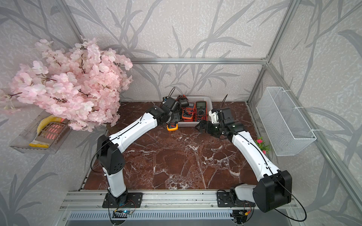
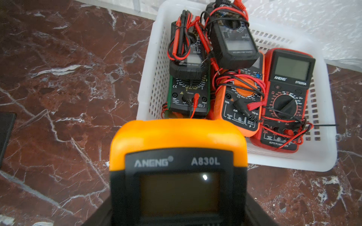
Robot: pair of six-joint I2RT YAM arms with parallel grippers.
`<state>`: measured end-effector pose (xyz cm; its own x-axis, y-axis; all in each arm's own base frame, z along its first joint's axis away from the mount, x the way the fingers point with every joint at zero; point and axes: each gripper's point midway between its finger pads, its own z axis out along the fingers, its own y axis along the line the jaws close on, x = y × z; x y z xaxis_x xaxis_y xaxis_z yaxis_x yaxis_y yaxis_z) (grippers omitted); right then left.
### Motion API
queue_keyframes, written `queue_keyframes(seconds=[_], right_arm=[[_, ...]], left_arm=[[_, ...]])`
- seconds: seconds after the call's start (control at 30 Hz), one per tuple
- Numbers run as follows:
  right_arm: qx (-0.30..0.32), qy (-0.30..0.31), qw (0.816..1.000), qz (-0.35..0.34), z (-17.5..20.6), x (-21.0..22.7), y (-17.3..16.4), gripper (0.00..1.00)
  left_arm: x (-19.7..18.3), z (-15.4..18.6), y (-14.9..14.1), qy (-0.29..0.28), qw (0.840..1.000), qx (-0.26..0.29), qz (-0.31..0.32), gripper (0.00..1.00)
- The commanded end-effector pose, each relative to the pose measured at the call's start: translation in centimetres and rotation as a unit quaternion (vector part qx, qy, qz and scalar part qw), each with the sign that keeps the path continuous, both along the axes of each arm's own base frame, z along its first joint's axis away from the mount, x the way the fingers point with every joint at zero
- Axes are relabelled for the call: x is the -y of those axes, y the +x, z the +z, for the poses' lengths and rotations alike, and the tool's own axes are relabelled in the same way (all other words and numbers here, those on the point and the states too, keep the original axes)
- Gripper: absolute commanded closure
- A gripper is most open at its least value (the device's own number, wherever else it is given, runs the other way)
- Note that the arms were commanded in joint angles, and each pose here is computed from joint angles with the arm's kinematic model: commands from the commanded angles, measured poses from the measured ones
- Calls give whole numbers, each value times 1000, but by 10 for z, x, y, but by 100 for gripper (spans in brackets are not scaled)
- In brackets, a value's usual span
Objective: Put the multimeter into the basket
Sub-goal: Place the multimeter in the basket.
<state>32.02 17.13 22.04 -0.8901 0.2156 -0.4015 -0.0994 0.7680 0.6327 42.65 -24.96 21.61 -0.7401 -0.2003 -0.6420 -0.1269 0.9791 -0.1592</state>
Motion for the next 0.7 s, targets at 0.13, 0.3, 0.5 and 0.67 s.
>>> queue_keyframes(seconds=[0.13, 0.3, 0.5, 0.67], right_arm=[[22, 19, 999, -27, 19, 10, 13, 2], [28, 21, 999, -40, 24, 13, 19, 2], [26, 23, 998, -57, 23, 18, 22, 2], [27, 25, 997, -71, 25, 25, 24, 2]], left_arm=[[22, 19, 21, 6, 999, 22, -30, 44], [37, 27, 37, 1, 998, 35, -46, 44], [57, 38, 56, -15, 996, 62, -63, 44], [70, 50, 69, -39, 992, 93, -70, 44]])
